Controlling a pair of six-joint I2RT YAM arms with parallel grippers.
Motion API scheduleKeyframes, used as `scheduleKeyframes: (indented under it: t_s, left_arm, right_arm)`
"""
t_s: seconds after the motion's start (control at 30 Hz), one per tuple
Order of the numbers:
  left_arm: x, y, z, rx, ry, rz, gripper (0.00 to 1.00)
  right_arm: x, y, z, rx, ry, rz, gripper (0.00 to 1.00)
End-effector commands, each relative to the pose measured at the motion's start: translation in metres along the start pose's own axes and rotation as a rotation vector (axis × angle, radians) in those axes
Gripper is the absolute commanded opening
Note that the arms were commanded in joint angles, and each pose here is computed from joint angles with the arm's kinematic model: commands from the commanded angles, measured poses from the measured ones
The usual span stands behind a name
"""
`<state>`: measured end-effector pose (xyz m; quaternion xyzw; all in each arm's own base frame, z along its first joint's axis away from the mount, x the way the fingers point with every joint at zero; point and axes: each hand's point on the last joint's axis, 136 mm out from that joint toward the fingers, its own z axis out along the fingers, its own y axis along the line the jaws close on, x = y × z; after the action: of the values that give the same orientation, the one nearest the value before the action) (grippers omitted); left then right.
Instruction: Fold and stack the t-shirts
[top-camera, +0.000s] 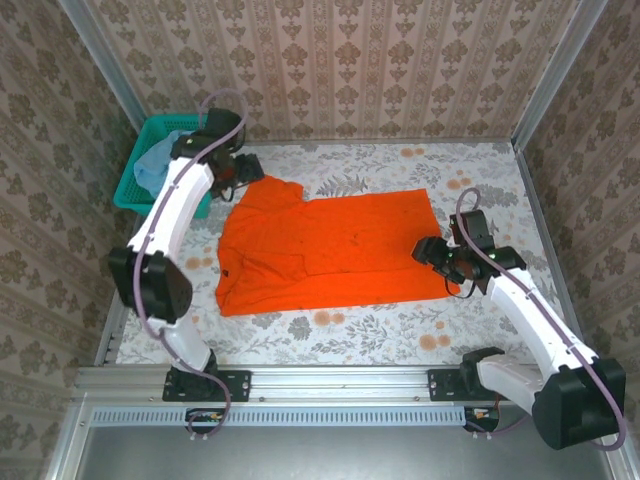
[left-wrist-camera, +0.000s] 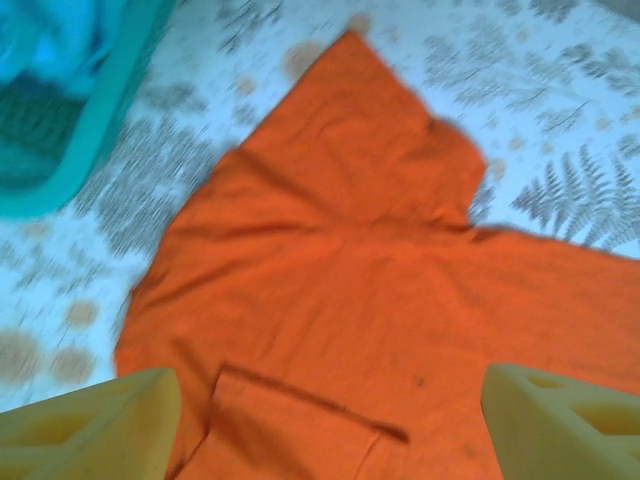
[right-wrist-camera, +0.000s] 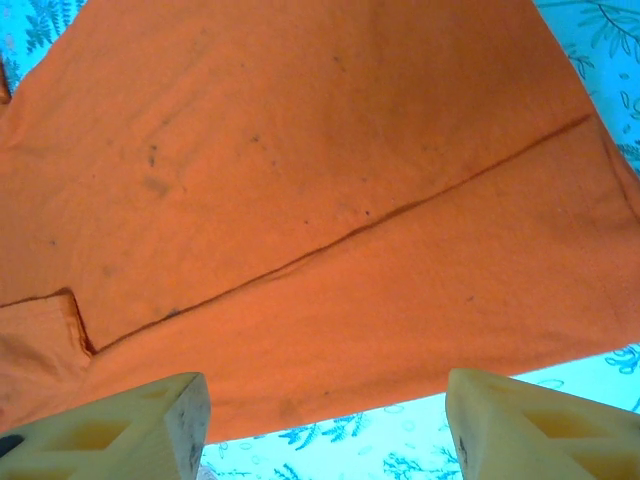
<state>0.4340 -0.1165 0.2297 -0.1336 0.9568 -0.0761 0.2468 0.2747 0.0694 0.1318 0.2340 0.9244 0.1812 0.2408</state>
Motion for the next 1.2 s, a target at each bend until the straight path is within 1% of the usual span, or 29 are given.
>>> scheduleKeyframes:
  t_s: [0.0, 0.03, 0.1, 0.17, 0.23, 0.3, 0.33, 0.43, 0.5, 0.57, 0.63, 0.77, 0.83, 0.93, 1.17]
  left_arm:
    - [-0.009, -0.017, 0.037, 0.024, 0.073, 0.1, 0.74]
    - [-0.013, -0.022, 0.051, 0.024, 0.09, 0.108, 0.72]
    - [-0.023, -0.035, 0.075, 0.047, 0.091, 0.149, 0.68]
    - [-0.033, -0.04, 0.099, 0.04, 0.086, 0.19, 0.65]
    - [-0.041, -0.038, 0.119, 0.026, 0.095, 0.202, 0.62]
    - [-0.048, -0.033, 0.135, 0.022, 0.103, 0.194, 0.61]
    - [-0.053, -0.029, 0.143, 0.025, 0.096, 0.19, 0.6]
    - [-0.066, -0.015, 0.166, 0.018, 0.068, 0.188, 0.61]
    - [-0.072, -0.012, 0.179, 0.049, 0.056, 0.185, 0.61]
    - [-0.079, -0.01, 0.188, 0.066, 0.038, 0.179, 0.62]
    - [-0.084, -0.016, 0.194, 0.1, 0.017, 0.189, 0.62]
    - [-0.081, -0.026, 0.214, 0.152, 0.019, 0.176, 0.62]
    - [-0.078, -0.028, 0.225, 0.157, 0.027, 0.176, 0.61]
    - [-0.073, -0.022, 0.239, 0.135, 0.037, 0.174, 0.6]
    - [-0.082, -0.006, 0.247, 0.05, -0.006, 0.203, 0.59]
  right_arm:
    - [-0.036, 0.007, 0.002, 0.05, -0.112, -0.022, 0.66]
    - [-0.053, 0.013, 0.002, 0.055, -0.16, -0.019, 0.68]
    - [-0.078, 0.024, 0.004, 0.04, -0.215, -0.023, 0.69]
    - [-0.103, 0.034, 0.01, 0.023, -0.294, -0.046, 0.69]
    - [-0.13, 0.022, 0.021, 0.031, -0.344, 0.065, 0.66]
    - [-0.154, 0.014, 0.033, 0.006, -0.356, 0.162, 0.61]
    - [-0.167, 0.013, 0.039, -0.01, -0.368, 0.182, 0.58]
    - [-0.198, 0.02, 0.059, 0.008, -0.378, 0.12, 0.56]
    - [-0.211, 0.025, 0.081, 0.02, -0.327, 0.102, 0.51]
    - [-0.22, 0.023, 0.103, 0.046, -0.272, 0.116, 0.47]
    - [-0.232, 0.027, 0.12, 0.04, -0.256, 0.111, 0.44]
    - [-0.244, 0.026, 0.139, 0.053, -0.255, 0.113, 0.44]
    - [-0.249, 0.027, 0.148, 0.053, -0.254, 0.098, 0.44]
    - [-0.253, 0.025, 0.159, 0.049, -0.247, 0.096, 0.44]
    - [-0.259, 0.023, 0.176, -0.012, -0.238, 0.132, 0.43]
